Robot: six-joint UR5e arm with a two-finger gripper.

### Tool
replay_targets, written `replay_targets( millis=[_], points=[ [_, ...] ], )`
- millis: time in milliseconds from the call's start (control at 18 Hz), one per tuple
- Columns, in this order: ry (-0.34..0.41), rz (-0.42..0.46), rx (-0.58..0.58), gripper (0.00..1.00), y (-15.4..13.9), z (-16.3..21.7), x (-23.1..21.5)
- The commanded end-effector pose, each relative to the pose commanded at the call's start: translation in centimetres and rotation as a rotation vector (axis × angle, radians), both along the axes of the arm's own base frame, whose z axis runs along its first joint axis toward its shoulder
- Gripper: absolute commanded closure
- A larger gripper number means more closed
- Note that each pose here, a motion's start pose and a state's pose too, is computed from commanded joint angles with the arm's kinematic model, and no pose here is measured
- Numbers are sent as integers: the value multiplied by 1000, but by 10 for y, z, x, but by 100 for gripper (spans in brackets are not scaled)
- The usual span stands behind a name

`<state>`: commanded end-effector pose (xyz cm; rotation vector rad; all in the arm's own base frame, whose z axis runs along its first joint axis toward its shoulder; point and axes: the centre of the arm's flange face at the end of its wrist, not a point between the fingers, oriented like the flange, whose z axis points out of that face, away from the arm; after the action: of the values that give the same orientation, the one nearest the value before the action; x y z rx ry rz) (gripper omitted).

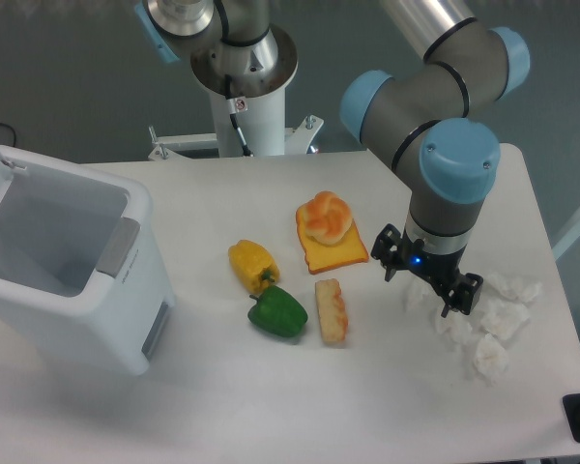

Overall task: Pick up the square bread
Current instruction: 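Move the open gripper toward the small oblong bread piece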

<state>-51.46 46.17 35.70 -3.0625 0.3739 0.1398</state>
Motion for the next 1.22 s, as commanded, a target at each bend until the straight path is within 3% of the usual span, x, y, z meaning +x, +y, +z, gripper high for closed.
replay_targets(
  millis=[333, 444, 556, 833, 1000, 1222],
  points=[
    [-4, -3, 0, 0, 4, -2, 5],
    [-37, 3, 19, 0, 5, -12, 11],
    [-73, 42, 64, 0, 7, -21, 19],
    [-64, 125, 94, 0, 7, -42, 30],
    [-102, 307, 107, 0, 17, -49, 44],
    [-133, 292, 170, 0, 26, -56, 49]
  ],
)
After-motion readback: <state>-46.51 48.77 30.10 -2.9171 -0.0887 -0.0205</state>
